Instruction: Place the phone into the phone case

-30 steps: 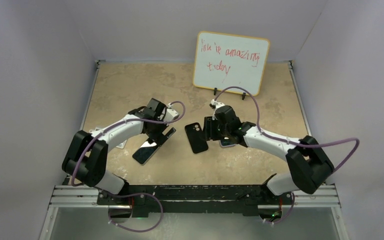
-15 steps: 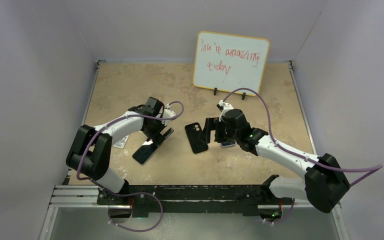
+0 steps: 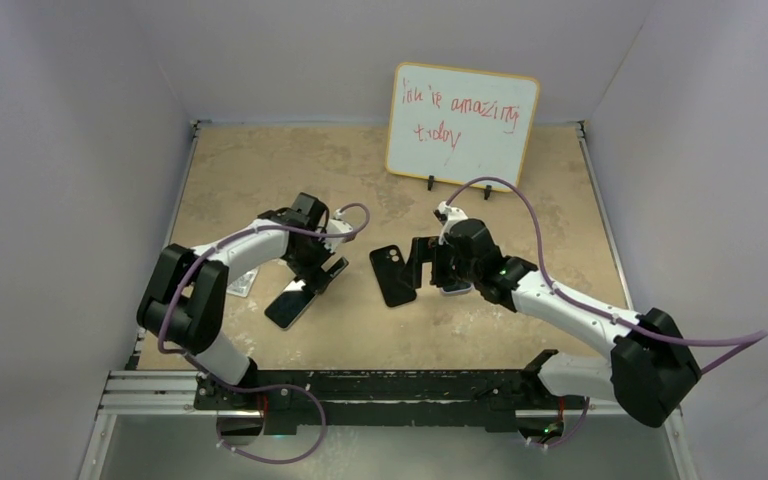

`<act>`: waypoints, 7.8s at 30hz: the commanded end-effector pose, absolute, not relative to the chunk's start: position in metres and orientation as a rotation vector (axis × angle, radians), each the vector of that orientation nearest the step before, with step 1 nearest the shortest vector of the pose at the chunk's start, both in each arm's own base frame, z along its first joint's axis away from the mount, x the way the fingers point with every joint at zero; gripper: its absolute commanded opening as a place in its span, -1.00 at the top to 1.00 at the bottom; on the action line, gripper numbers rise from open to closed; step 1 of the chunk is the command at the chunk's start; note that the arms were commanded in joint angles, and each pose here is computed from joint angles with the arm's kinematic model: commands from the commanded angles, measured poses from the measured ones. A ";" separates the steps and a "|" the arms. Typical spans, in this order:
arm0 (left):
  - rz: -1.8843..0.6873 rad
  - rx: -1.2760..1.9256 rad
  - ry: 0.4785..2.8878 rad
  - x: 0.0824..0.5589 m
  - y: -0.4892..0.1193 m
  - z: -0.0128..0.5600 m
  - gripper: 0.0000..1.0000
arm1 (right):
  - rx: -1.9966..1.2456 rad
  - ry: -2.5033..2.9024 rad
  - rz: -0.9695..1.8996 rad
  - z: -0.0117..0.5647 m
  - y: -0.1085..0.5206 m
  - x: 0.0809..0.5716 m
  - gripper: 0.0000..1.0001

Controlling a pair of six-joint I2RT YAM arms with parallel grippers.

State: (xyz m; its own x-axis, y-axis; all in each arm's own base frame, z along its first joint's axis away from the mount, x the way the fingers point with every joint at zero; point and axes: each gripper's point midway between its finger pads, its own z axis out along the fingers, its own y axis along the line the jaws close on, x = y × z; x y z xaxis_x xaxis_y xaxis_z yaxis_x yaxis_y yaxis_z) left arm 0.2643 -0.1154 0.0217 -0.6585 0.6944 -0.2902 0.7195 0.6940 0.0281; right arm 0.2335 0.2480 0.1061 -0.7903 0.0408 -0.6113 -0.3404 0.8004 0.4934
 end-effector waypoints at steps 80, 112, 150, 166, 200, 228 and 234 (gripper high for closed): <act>-0.128 1.375 2.708 0.235 -0.090 -0.003 -0.72 | -0.175 2.152 0.806 0.168 0.254 0.221 -0.88; -0.438 0.731 2.955 0.274 -0.151 -0.009 0.11 | 0.024 2.202 1.041 0.132 0.330 0.218 -0.61; -0.827 0.339 2.845 0.251 -0.177 0.005 0.30 | 0.086 2.254 0.836 0.076 0.412 0.223 0.14; -0.878 0.313 2.841 0.245 -0.180 0.007 0.33 | 0.093 2.281 0.814 0.063 0.419 0.223 0.27; -1.010 0.492 2.202 0.242 -0.196 0.209 -1.00 | -0.388 2.118 0.798 0.157 0.326 0.187 1.00; -1.158 0.157 2.188 0.260 -0.225 0.107 -0.78 | -0.324 2.433 0.941 0.107 0.291 0.259 1.00; -1.168 0.141 2.265 0.261 -0.240 0.083 -0.61 | -0.291 2.483 0.944 0.082 0.289 0.258 1.00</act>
State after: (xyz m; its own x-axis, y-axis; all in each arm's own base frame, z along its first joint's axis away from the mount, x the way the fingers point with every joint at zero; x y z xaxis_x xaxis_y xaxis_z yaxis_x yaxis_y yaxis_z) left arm 0.2473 -0.2280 0.0806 -0.8424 -0.1329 -0.5222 0.3375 0.6254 -0.7036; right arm 0.2477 0.2723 0.0697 -0.8810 -0.0669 -0.4684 -0.3323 0.7922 0.5118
